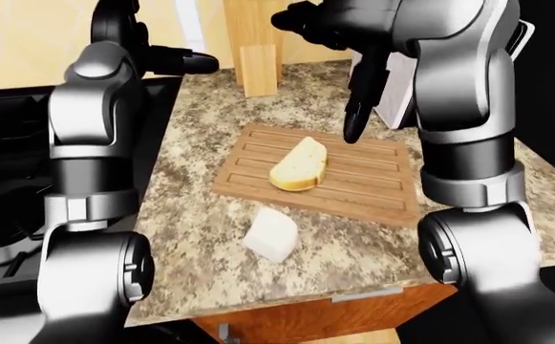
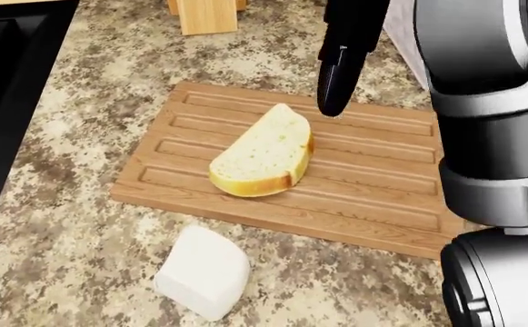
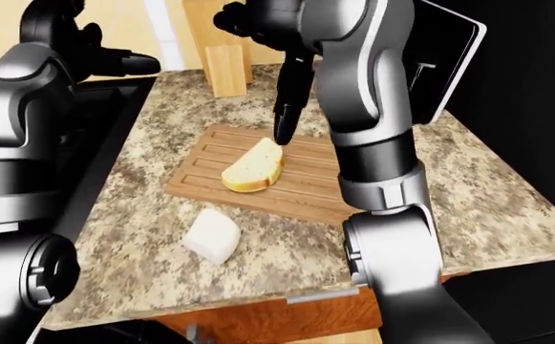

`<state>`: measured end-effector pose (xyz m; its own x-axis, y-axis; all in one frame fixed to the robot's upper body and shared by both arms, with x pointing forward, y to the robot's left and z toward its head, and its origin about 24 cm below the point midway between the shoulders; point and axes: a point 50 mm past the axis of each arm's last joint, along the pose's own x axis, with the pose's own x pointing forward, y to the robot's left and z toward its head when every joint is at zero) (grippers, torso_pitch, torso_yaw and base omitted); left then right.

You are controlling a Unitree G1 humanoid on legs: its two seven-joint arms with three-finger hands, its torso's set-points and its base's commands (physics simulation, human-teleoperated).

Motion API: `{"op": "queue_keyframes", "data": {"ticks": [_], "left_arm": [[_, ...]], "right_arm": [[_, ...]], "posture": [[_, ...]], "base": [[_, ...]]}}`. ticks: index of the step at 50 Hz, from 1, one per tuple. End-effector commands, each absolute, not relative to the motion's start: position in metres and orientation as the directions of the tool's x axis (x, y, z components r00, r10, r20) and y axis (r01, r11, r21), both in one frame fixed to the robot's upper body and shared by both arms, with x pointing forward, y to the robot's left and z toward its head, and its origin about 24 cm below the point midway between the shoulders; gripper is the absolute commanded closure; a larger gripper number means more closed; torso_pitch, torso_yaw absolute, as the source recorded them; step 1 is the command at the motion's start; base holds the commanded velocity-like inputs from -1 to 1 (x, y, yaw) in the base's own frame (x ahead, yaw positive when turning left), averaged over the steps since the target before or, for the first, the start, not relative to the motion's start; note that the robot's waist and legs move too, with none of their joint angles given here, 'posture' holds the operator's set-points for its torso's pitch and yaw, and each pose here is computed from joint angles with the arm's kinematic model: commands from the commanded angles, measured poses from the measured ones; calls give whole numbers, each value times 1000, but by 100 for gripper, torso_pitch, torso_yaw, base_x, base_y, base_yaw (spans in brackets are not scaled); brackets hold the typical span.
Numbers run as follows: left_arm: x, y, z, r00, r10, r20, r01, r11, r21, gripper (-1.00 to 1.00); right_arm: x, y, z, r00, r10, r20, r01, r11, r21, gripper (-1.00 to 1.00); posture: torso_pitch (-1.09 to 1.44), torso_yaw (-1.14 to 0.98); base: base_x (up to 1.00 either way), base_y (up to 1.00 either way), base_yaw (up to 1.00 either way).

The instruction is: Pick up the wedge of cheese and place it on the slice of bread to prepare a simple cheese on bread dish.

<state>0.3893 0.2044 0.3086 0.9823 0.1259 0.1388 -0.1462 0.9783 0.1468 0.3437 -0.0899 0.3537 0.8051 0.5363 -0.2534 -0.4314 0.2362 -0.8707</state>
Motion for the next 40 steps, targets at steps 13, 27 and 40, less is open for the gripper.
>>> {"op": "queue_keyframes", "data": {"ticks": [13, 27, 40], "left_arm": [[385, 210, 342, 956, 144, 255, -187, 971, 151, -100], [387, 211, 338, 957, 148, 249, -191, 969, 156, -100], [389, 211, 336, 957, 148, 248, -190, 970, 153, -100]], "right_arm": [[299, -73, 373, 787, 554, -271, -372, 75, -925, -100], [271, -63, 377, 771, 547, -325, -364, -39, -930, -100], [246, -42, 334, 713, 558, -424, -352, -238, -905, -100]], "posture": [[0, 0], [0, 0], [0, 0]], "base": [[0, 0, 0], [0, 0, 0], [0, 0, 0]]}}
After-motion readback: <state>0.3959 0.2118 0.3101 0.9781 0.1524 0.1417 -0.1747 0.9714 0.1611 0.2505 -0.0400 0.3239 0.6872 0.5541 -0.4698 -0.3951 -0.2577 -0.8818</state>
